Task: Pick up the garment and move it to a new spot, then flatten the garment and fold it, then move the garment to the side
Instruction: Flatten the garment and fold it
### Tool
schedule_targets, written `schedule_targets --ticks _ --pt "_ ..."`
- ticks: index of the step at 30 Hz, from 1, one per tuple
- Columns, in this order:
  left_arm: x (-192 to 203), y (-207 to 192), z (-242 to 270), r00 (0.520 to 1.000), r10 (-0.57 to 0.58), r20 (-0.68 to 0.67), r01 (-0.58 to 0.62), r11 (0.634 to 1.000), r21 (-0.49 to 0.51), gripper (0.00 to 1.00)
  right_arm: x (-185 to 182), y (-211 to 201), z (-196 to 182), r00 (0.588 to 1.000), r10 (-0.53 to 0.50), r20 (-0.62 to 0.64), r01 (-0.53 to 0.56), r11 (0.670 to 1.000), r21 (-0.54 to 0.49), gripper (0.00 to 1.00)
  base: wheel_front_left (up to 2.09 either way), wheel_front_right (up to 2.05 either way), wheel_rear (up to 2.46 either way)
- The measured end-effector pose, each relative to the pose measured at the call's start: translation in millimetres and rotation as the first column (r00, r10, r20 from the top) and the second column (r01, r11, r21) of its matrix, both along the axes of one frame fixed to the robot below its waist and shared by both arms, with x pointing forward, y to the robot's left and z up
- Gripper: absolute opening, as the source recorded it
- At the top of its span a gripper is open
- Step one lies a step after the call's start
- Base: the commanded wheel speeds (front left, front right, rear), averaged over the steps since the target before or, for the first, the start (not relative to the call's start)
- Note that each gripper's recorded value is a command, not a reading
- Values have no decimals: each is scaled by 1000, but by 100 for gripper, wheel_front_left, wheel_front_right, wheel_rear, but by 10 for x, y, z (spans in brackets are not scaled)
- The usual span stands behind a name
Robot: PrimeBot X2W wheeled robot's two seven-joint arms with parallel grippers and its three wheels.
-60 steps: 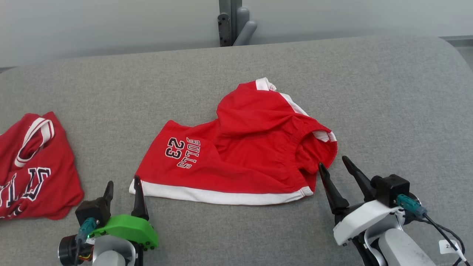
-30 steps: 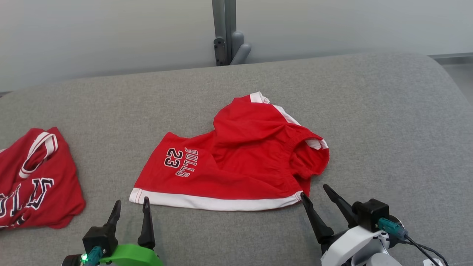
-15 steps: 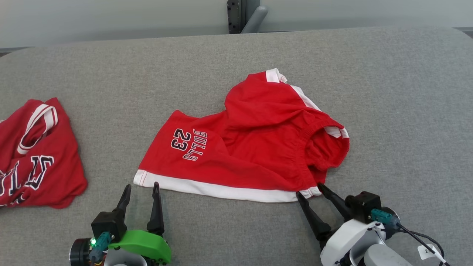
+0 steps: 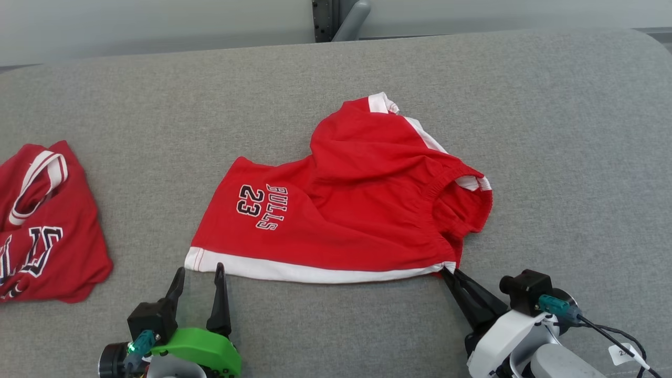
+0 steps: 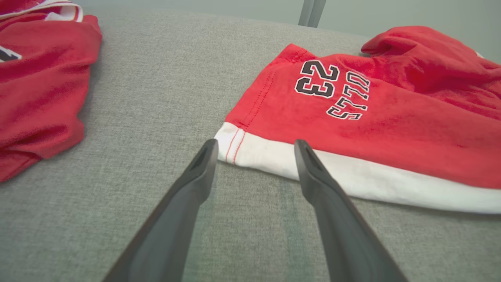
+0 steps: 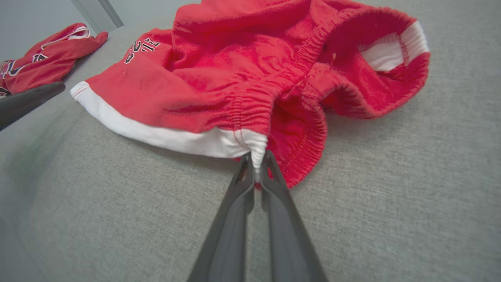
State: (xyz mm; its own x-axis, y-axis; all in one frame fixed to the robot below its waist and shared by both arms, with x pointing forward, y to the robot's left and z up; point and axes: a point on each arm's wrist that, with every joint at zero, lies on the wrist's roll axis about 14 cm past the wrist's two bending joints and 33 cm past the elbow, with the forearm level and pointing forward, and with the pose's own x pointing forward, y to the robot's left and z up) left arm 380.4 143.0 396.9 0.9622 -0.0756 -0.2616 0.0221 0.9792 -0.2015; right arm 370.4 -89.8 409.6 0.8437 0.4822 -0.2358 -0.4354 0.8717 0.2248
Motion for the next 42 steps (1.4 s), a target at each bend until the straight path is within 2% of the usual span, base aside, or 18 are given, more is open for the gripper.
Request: schedule_targets --ticks 11,24,25,26,28,29,31,32,36,42 --pt "-10 -70 -178 998 -21 -58 19 999 -30 100 -70 -241 -54 999 -40 -16 40 999 -36 0 0 0 0" --pt "77 -106 -255 996 -37 -77 34 998 -43 100 -46 -263 -84 999 -41 -24 40 998 -41 0 0 0 0" --pt "81 -115 -256 996 -41 -76 38 998 -44 95 -44 -264 -83 999 -42 -24 42 998 -40 0 0 0 0" --pt "85 -119 -252 996 -43 -75 40 998 -45 82 -44 -265 -82 999 -43 -24 42 998 -39 0 0 0 0" --pt "86 -128 -249 996 -46 -73 43 998 -45 47 -45 -264 -81 999 -46 -25 45 998 -36 0 0 0 0" --pt "83 -133 -252 996 -48 -74 45 998 -45 39 -45 -264 -80 999 -47 -26 46 998 -34 0 0 0 0" --pt "77 -135 -258 996 -50 -76 47 998 -44 10 -44 -258 -81 999 -47 -26 46 998 -32 0 0 0 0" --pt "73 -142 -261 996 -55 -77 51 998 -43 0 -41 -256 -81 999 -47 -27 46 998 -31 0 0 0 0" --pt "90 -127 -210 997 -56 -58 53 998 -39 0 -12 -225 -54 999 -45 -19 44 999 -21 0 0 0 0" --pt "194 -81 95 998 -44 43 46 998 -44 0 121 -208 232 996 -69 62 68 997 31 0 0 0 0"
